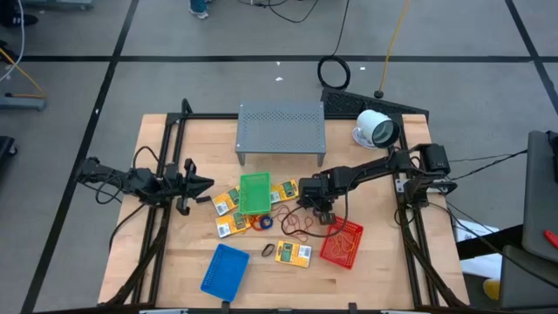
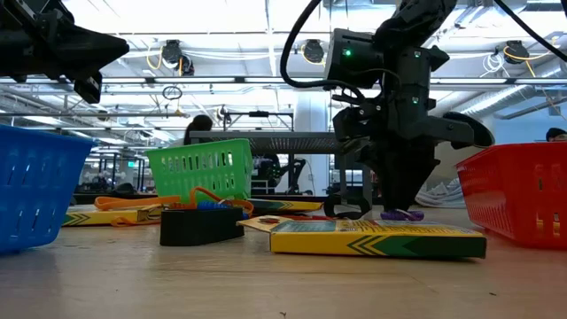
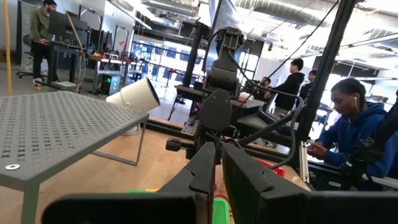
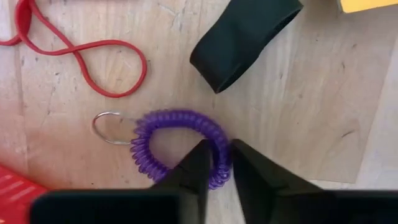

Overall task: Pick & Place Office Desk Supplies
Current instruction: Put the purple spring rubberband band into the blue bin

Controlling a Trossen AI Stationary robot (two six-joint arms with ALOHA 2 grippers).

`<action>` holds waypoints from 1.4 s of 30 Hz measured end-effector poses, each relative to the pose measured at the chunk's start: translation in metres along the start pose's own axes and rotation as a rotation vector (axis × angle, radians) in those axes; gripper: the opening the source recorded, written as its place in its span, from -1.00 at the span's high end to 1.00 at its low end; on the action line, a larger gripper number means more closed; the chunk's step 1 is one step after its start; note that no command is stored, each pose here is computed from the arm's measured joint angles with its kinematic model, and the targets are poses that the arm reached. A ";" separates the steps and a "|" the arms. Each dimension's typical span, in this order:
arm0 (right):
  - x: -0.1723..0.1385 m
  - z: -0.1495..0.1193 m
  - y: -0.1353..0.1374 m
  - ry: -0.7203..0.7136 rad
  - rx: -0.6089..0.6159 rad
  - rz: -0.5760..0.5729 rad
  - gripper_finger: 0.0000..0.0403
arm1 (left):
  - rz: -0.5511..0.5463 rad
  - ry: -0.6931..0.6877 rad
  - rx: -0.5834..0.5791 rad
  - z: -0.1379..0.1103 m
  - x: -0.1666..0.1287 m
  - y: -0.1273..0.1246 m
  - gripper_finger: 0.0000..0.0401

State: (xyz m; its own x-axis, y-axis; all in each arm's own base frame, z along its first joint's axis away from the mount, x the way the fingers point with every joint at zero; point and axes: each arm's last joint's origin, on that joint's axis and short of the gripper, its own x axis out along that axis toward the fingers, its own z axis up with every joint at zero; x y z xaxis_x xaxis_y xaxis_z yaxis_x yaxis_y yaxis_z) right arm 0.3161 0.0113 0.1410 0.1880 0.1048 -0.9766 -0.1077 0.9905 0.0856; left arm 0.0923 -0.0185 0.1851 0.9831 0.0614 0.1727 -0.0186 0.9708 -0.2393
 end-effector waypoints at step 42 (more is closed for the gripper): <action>-0.159 0.028 0.045 -1.038 -0.082 -0.057 1.00 | -0.123 -0.051 -0.058 0.007 0.000 -0.004 0.81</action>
State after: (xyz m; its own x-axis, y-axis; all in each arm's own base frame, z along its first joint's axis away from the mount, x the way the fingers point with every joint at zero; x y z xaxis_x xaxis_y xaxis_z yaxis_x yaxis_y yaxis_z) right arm 0.3087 0.0413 0.3054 0.9379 0.1213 -0.3251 -0.1306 0.9914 -0.0068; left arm 0.0907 -0.0212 0.1927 0.9666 -0.0442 0.2525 0.1137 0.9567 -0.2678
